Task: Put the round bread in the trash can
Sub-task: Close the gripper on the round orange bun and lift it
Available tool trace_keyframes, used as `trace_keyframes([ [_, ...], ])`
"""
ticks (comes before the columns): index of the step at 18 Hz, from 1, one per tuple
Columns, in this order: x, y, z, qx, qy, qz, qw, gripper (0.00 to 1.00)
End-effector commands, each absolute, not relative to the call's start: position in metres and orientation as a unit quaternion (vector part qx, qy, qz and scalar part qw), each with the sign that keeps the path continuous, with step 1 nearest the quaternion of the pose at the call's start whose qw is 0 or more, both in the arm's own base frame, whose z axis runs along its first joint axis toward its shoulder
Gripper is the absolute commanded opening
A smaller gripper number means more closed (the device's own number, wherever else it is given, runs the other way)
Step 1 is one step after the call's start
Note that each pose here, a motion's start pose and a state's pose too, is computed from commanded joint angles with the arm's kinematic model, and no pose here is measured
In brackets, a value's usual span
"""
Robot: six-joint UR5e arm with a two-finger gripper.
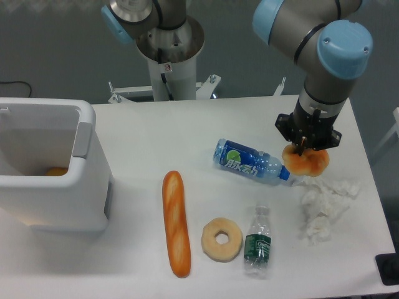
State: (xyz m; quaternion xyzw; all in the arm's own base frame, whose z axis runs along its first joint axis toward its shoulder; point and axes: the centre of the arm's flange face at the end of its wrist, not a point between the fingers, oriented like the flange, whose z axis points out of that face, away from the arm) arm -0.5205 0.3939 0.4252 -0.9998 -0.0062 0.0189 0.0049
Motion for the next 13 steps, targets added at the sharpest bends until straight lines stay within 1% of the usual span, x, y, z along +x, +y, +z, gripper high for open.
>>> trace_keyframes([
  [8,-0.511,0.399,0.441,-0.999,-0.005,0.029,0.017,0.0],
  [11,-0.489,0.402,0.476,-0.998,-0.003,0.042,0.054,0.0],
  [13,-0.476,0.404,0.496,-0.996,-0.019,0.048,0.076,0.0],
])
